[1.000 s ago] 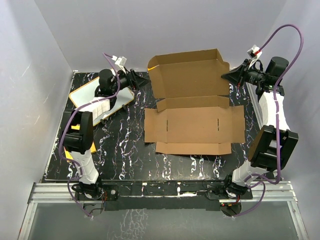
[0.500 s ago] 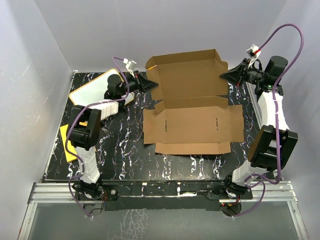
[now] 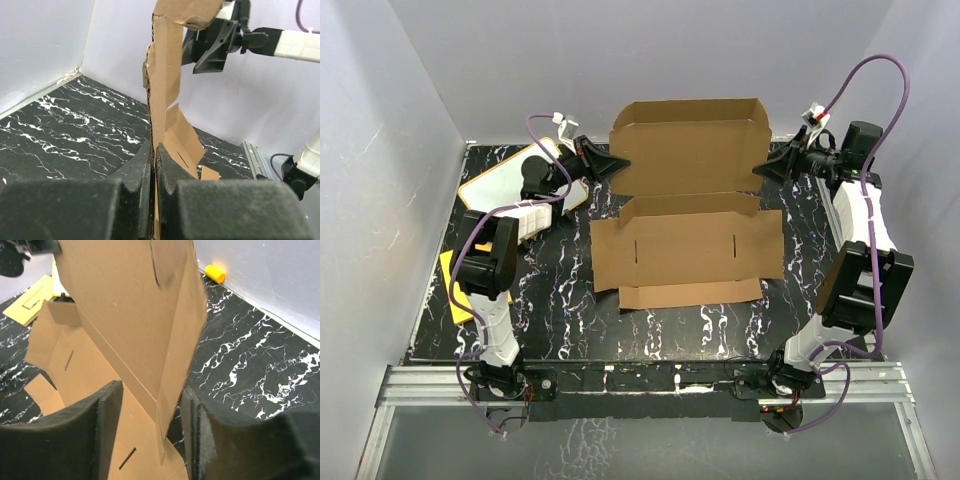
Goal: Fold the paper box
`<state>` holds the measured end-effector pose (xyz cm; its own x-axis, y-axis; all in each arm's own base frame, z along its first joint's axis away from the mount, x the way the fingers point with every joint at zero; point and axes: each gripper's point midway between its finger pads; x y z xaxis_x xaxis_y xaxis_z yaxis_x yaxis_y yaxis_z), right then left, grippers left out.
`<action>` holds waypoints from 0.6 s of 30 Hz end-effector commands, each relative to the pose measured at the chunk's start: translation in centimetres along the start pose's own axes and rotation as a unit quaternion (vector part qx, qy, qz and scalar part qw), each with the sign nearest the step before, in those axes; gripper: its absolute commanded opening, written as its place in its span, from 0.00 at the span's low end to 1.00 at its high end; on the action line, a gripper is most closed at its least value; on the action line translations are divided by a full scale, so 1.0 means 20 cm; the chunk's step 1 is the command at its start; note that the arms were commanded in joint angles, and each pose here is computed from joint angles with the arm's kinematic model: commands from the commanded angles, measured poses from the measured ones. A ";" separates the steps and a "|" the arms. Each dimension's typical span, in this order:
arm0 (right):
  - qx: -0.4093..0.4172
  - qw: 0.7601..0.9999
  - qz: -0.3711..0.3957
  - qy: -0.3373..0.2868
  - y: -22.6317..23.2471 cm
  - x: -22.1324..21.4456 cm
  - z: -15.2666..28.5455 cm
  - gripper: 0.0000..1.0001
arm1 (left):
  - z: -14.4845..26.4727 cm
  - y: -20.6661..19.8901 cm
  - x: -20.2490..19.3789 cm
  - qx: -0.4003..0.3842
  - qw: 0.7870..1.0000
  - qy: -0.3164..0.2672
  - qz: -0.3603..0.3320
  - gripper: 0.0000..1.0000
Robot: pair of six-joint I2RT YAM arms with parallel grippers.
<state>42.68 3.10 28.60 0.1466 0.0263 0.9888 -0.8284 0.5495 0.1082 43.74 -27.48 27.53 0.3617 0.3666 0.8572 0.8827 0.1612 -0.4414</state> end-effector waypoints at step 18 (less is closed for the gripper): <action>0.100 0.992 0.056 -0.046 0.01 -0.10 -0.24 0.75 | 0.02 -0.28 0.16 -0.105 0.991 -0.010 -0.080 0.00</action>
<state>45.08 5.72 23.82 0.1424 0.0019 0.9898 -0.8785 0.4610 0.1256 41.17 -26.93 29.50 0.3088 0.3558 0.8821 0.9340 0.0615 -0.3518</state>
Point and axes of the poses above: each gripper's point midway between its finger pads, its own z axis back along the fingers, its own y axis along the line the jaws close on, x = y × z, and after that the axes turned 4 degrees about z, right-handed
